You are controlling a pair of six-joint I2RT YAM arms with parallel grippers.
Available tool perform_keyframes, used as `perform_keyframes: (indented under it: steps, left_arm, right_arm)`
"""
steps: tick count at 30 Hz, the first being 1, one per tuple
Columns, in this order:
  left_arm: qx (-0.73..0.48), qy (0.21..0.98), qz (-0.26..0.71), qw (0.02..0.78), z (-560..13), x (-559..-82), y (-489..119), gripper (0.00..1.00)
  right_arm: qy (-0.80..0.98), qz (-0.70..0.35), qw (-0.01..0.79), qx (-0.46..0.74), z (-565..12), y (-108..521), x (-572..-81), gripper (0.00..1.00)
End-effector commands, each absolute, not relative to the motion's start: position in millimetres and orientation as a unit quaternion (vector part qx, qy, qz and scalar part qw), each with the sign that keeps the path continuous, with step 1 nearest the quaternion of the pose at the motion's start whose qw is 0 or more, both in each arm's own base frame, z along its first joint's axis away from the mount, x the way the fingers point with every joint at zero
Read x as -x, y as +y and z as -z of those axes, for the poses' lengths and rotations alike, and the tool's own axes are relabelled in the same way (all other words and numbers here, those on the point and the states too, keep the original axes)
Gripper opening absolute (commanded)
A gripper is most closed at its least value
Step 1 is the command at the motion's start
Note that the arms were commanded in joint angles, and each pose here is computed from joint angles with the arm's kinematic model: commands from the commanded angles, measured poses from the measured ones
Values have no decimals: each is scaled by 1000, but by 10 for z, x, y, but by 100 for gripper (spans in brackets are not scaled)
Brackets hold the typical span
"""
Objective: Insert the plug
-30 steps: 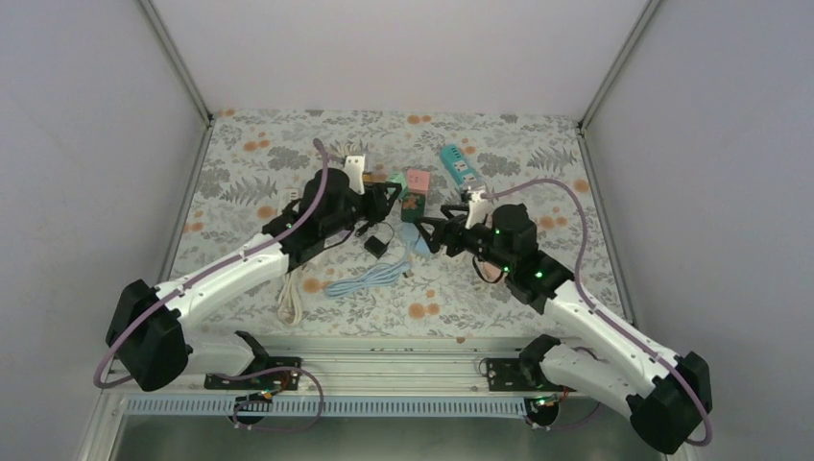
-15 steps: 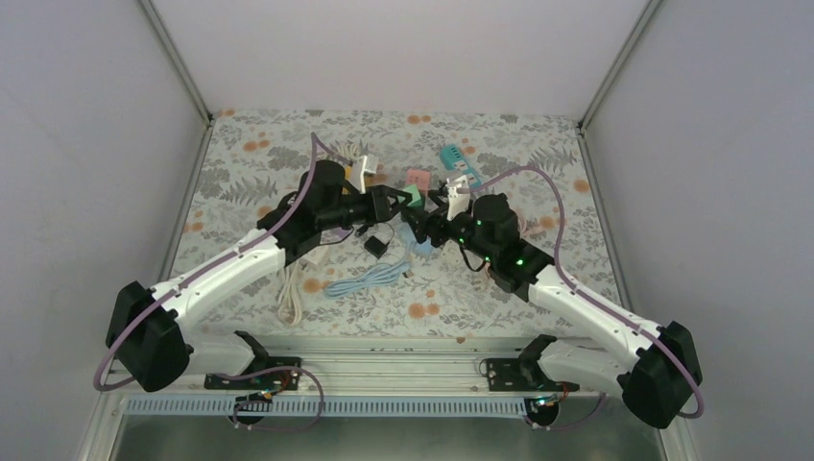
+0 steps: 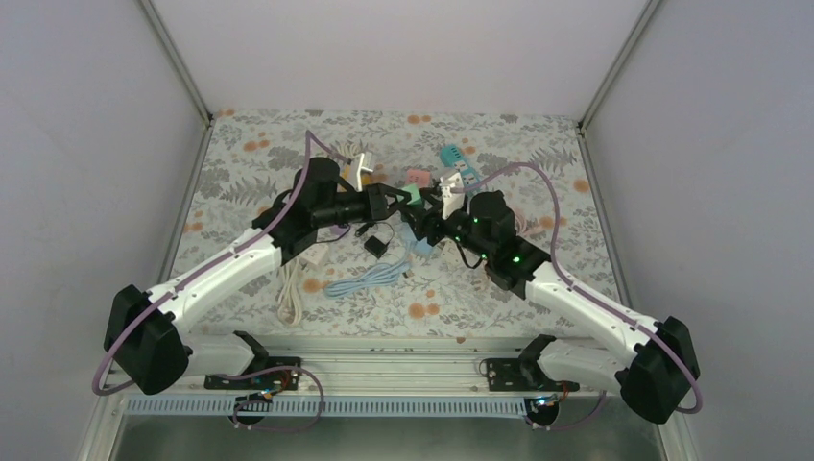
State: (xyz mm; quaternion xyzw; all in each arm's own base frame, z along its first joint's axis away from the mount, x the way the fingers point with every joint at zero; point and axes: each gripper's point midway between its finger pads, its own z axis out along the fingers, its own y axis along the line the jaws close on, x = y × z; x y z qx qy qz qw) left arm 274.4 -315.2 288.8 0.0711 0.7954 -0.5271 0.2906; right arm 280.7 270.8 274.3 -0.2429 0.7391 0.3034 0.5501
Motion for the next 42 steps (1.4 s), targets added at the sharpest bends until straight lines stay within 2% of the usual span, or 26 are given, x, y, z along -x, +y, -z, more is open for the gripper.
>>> perform_keyframes:
  steps: [1, 5, 6, 7, 9, 11, 19, 27, 30, 34, 37, 38, 40, 42]
  left_arm:
    - [-84, 779, 552, 286, -3098, -2634, -3150, 11]
    - [-87, 779, 552, 285, -3095, -2613, -3139, 14]
    - [-90, 780, 551, 285, -3095, -2605, -3139, 18]
    - [-94, 780, 549, 285, -3101, -2602, -3138, 26]
    - [-108, 785, 541, 282, -3109, -2592, -3140, 36]
    - [-123, 795, 524, 280, -3100, -2598, -3132, 41]
    - [-136, 815, 507, 245, -3025, -2627, -3048, 47]
    - [-166, 820, 504, 214, -2916, -2599, -3121, 53]
    - [-173, 818, 508, 206, -2883, -2573, -3141, 51]
    - [-170, 820, 504, 209, -2867, -2608, -3147, 30]
    - [-171, 819, 505, 212, -2891, -2638, -3166, 23]
    - [-168, 821, 500, 217, -2888, -2670, -3159, 21]
    - [-157, 833, 476, 236, -2850, -2763, -3115, 20]
    - [-144, 845, 440, 268, -2786, -2923, -3043, 20]
  right_arm:
    - [735, -291, 570, 226, -2879, 2718, -2927, 62]
    - [729, -289, 571, 243, -2877, 2752, -2916, 47]
    - [721, -289, 574, 259, -2881, 2771, -2884, 44]
    - [713, -289, 578, 272, -2898, 2781, -2851, 43]
    - [695, -288, 586, 302, -2938, 2795, -2768, 43]
    - [680, -286, 589, 330, -2955, 2808, -2690, 42]
    - [639, -275, 599, 396, -2902, 2821, -2486, 42]
    - [643, -275, 589, 405, -2834, 2894, -2497, 43]
    - [647, -272, 585, 406, -2807, 2907, -2515, 43]
    - [648, -276, 578, 414, -2771, 2951, -2484, 44]
    - [656, -276, 569, 411, -2738, 2981, -2483, 49]
    - [664, -275, 566, 404, -2729, 2983, -2500, 56]
    - [682, -271, 562, 382, -2731, 2949, -2552, 79]
    - [698, -266, 572, 338, -2770, 2840, -2616, 90]
